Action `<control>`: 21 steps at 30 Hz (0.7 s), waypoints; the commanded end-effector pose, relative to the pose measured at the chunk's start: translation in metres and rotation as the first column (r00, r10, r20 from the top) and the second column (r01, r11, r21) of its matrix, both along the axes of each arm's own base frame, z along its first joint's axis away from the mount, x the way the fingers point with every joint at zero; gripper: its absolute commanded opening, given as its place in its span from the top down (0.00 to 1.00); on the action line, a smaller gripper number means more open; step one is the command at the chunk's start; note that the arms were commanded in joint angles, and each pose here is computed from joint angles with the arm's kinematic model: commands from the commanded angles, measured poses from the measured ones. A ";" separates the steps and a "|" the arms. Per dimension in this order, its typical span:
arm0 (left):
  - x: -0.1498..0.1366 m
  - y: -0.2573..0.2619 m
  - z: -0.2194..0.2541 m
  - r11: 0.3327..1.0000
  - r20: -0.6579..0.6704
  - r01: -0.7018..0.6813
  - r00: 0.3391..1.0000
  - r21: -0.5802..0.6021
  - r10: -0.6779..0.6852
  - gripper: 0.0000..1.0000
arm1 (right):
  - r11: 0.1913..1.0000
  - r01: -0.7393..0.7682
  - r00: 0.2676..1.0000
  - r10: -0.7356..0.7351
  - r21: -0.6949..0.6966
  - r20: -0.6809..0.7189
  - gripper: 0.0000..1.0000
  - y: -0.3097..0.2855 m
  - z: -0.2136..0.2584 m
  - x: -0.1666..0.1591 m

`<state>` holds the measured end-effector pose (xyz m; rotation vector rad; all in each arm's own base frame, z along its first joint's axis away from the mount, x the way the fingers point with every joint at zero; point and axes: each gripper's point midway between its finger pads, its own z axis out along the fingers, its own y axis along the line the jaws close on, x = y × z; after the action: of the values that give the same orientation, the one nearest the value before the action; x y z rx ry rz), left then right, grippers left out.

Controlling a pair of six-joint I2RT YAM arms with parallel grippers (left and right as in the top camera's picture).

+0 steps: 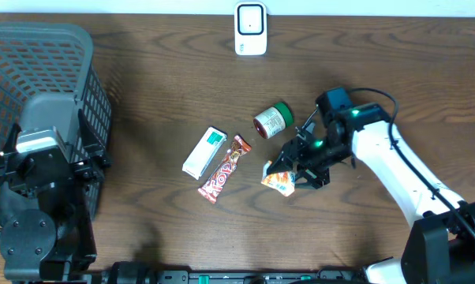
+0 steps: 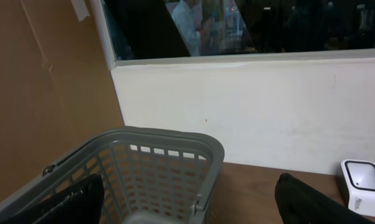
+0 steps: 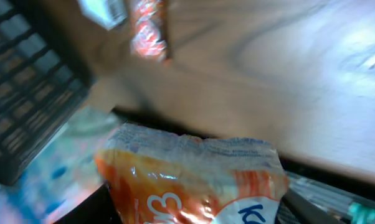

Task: Scan the item barcode
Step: 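Lift juice box with right gripper and hold it over the scanner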

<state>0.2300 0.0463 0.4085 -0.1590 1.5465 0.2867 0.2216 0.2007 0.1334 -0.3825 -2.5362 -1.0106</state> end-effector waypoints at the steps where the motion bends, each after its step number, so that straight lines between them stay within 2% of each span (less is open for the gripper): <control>1: 0.000 0.000 -0.001 1.000 0.002 0.004 1.000 -0.009 -0.004 0.13 | 0.983 0.000 1.000 0.003 0.182 -0.018 0.43 0.010 0.030 -0.001; 6: 0.000 0.000 -0.001 1.000 0.002 0.004 1.000 -0.009 -0.004 0.13 | 0.984 0.023 0.998 -0.011 0.176 -0.068 0.43 0.004 0.032 -0.006; 14: 0.000 0.000 -0.001 1.000 0.002 0.004 1.000 -0.009 -0.004 0.13 | 0.983 0.024 0.998 -0.013 0.180 -0.063 0.45 0.004 0.033 -0.005; 17: 0.000 0.000 -0.001 1.000 0.002 0.004 1.000 -0.009 -0.004 0.13 | 0.994 -0.013 0.992 -0.001 0.107 0.129 0.53 0.001 0.015 0.024; 21: 0.000 0.000 -0.001 1.000 0.002 0.004 1.000 -0.009 -0.004 0.13 | 0.991 -0.017 0.955 -0.023 0.131 0.296 0.53 0.009 0.017 0.058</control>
<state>0.2300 0.0463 0.4084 -0.1589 1.5469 0.2867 0.2598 0.2086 0.1468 -0.2451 -2.6202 -1.2751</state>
